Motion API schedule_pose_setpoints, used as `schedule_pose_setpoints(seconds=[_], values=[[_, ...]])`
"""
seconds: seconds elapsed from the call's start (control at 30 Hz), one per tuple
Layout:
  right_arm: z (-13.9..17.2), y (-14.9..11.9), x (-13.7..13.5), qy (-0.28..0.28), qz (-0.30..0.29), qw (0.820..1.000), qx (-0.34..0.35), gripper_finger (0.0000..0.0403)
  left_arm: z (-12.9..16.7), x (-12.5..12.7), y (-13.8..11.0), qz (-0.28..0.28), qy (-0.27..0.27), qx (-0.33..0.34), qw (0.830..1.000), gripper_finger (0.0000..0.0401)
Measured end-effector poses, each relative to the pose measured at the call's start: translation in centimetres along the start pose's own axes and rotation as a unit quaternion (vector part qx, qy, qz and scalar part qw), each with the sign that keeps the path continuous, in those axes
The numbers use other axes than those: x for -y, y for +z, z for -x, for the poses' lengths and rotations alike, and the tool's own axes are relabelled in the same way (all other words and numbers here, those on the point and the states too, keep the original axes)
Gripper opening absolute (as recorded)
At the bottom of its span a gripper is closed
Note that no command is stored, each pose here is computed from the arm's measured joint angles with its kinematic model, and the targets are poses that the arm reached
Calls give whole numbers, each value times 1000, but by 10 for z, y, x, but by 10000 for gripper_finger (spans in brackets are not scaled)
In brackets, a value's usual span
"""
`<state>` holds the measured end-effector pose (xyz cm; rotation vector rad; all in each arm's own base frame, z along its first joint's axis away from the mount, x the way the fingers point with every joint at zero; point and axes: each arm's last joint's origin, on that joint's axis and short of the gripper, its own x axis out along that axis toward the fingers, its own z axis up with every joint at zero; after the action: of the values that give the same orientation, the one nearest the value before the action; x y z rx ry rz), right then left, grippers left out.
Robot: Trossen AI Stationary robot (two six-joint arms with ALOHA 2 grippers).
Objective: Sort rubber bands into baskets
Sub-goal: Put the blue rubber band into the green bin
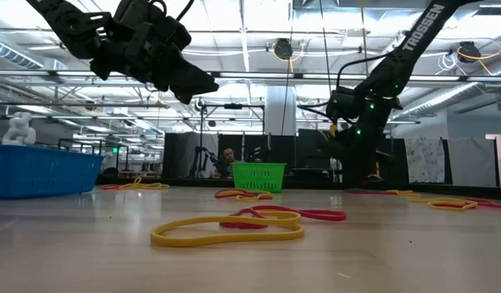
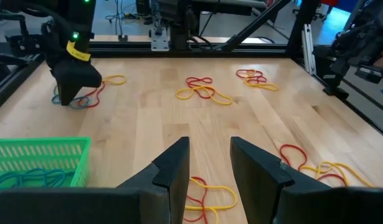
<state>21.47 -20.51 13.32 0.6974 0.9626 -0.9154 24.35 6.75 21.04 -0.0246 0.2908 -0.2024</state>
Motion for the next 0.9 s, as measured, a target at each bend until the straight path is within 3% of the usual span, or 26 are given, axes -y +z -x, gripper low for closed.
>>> schedule_pose_setpoints(seconds=[0.57, 0.77, 0.9], values=[[1, -8, 3, -22, -33, 998, -46, 56, 0, 0, 0, 0, 0, 0, 1000, 123], [3, -16, -1, -28, 0, 997, -73, 7, 0, 0, 0, 0, 0, 0, 1000, 123], [5, -12, -9, -20, 41, 997, -61, 3, 0, 0, 0, 0, 0, 0, 1000, 123]])
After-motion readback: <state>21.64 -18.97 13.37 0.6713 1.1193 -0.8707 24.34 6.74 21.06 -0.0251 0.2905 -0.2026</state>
